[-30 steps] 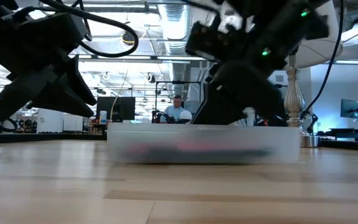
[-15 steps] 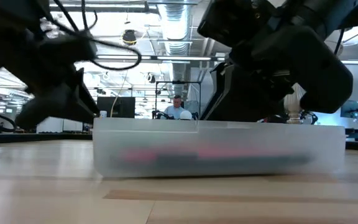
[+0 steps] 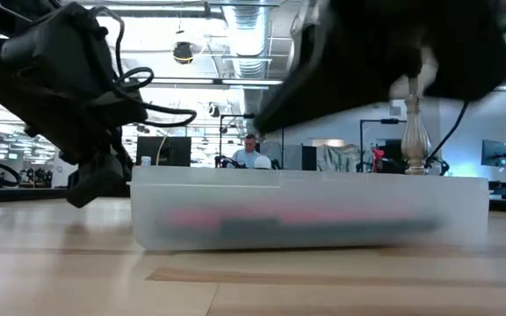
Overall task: Pick & place school supplies into a supply box
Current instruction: Close the gray supply box
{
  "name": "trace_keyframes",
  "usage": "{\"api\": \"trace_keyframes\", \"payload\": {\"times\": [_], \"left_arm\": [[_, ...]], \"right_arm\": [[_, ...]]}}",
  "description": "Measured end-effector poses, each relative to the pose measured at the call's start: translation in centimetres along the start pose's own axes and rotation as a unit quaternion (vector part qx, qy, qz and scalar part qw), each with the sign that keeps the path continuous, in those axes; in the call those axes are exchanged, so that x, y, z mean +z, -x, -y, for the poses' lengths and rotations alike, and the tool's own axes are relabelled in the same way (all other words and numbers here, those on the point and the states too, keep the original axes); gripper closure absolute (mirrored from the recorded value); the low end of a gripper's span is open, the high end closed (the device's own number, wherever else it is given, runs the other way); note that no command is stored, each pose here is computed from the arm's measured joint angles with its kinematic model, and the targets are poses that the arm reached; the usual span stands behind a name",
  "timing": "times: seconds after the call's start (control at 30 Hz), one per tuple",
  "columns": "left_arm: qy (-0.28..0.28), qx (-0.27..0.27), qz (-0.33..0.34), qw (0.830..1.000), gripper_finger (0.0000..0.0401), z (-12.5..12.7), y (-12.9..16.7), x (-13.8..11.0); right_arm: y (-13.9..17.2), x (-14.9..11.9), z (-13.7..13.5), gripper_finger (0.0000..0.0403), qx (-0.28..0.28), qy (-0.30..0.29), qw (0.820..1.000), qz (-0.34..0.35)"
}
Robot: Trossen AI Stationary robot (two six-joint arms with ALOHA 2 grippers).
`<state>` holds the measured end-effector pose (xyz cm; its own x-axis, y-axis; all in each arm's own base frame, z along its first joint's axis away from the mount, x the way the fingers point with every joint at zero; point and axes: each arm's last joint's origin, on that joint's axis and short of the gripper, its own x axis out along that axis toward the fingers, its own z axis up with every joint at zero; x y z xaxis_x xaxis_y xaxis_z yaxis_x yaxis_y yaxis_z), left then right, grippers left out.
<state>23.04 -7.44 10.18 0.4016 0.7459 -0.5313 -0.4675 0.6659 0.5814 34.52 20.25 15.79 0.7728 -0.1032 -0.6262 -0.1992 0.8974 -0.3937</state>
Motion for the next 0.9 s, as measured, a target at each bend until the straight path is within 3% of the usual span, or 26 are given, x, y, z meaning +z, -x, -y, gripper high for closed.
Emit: {"api": "trace_keyframes", "payload": {"times": [0.23,0.53,0.9], "left_arm": [[-0.022,0.000,0.003,1.000,0.0255,-0.2,-0.9,0.8],[-0.043,-0.001,-0.031,0.999,0.0255,-1.1,-2.7,1.3],[-0.080,-0.105,-0.022,0.991,0.0255,-1.4,-4.8,3.2]], "right_arm": [[2.3,1.9,-2.8,0.0310,0.041,0.005,0.999,0.027],[4.1,1.1,-6.1,0.0310,0.082,-0.048,0.995,0.013],[5.0,-1.3,-8.9,0.0310,0.077,-0.088,0.993,-0.004]]}}
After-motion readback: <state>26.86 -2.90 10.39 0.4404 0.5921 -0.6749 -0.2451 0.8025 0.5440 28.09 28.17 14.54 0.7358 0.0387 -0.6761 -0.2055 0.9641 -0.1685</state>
